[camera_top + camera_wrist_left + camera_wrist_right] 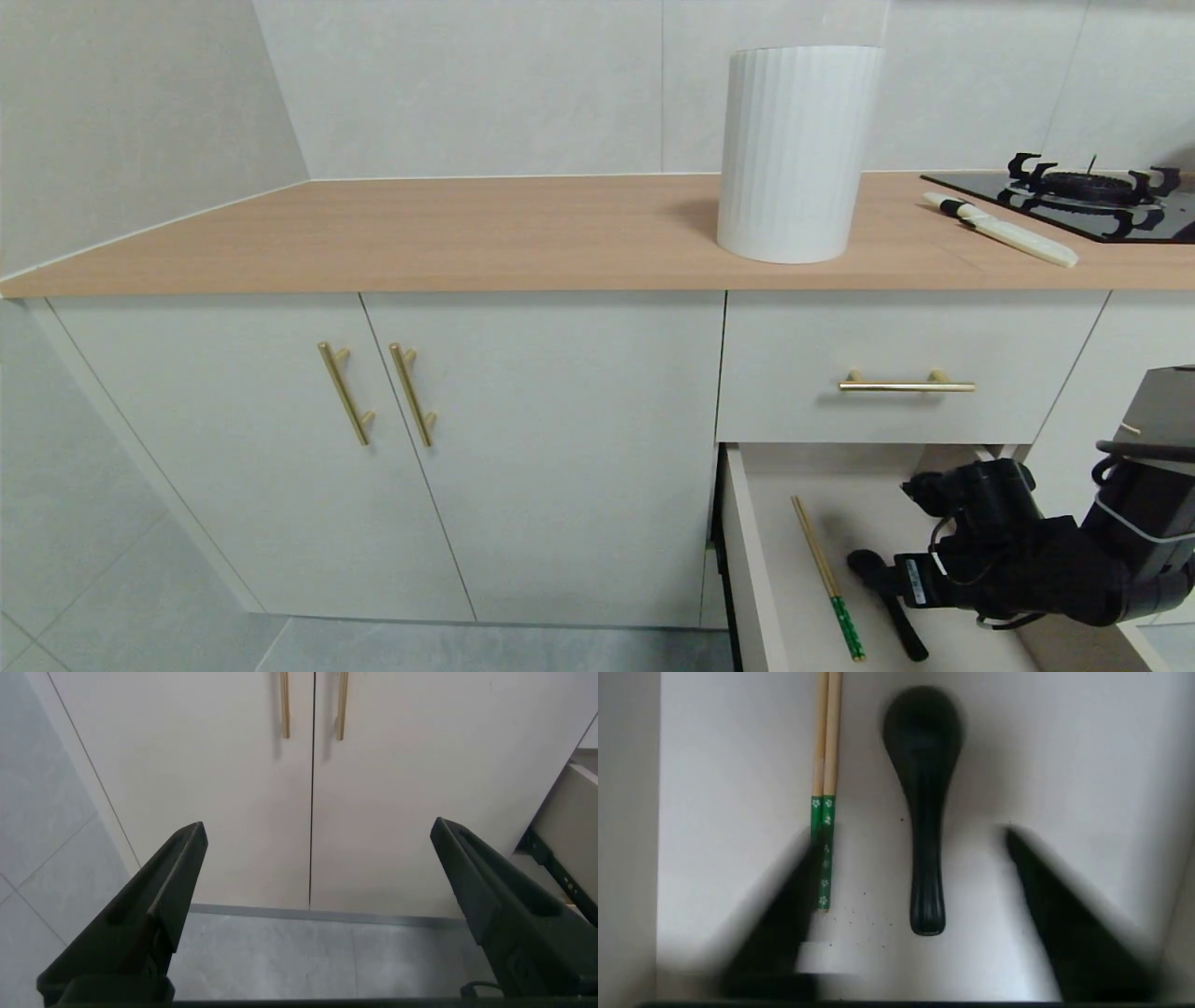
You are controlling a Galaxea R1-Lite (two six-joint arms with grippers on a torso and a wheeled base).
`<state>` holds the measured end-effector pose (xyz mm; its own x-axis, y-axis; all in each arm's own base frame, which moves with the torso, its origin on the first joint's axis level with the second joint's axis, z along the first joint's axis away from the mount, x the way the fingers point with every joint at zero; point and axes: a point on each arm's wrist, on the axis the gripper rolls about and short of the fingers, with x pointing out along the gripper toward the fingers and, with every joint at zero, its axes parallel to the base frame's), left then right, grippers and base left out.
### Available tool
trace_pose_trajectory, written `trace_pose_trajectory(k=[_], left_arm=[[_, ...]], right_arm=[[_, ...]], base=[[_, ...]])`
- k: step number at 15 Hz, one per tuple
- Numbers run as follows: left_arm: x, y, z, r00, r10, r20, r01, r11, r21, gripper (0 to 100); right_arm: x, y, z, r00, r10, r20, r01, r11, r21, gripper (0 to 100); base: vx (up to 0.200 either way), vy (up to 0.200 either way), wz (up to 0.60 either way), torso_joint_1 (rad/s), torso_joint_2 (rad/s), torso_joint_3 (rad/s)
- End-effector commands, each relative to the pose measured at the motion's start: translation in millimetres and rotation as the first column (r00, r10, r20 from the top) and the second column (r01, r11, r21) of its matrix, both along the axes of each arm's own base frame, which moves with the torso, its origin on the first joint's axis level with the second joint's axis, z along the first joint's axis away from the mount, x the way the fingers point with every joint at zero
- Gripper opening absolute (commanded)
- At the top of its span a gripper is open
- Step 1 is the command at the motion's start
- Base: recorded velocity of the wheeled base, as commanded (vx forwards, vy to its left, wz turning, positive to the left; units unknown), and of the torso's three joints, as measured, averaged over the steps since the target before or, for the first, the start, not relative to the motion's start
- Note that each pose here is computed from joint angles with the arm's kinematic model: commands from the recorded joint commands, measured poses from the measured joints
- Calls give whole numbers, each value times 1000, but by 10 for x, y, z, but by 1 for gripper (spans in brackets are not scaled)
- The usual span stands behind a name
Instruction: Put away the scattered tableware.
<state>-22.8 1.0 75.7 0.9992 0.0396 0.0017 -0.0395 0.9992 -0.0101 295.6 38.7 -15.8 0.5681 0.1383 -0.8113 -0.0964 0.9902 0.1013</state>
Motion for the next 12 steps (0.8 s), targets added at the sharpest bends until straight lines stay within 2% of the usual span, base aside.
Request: trace_pose_trajectory(k=[1, 4, 5, 9, 12], left_arm=[[0, 0, 1, 1000, 0, 1, 0, 1000, 1, 100], [0, 0, 0, 1000, 0, 0, 0, 1000, -1, 100], [0, 0, 0, 1000, 0, 0, 0, 1000, -1, 100], [0, 0, 0, 1000, 0, 0, 0, 1000, -1, 100], [0, 0, 0, 1000, 0, 0, 0, 1000, -1, 100]], right_arm=[[-3, 2, -10, 1000, 2, -3, -2, 1000, 0, 100], [-8, 1, 36, 1000, 1, 11, -1, 1000, 1, 100], [-18, -3, 129, 999, -6, 39, 6, 1000, -4, 100], [-195, -13, 676, 989, -2, 147, 2, 1000, 5, 100], [-369, 2, 1061, 986, 15, 168, -18, 1000, 13, 100]], base=[[0, 0, 0, 0, 0, 0], [0, 0, 0, 0, 0, 0], [0, 0, 0, 0, 0, 0], [0, 0, 0, 0, 0, 0], [0, 0, 0, 0, 0, 0]])
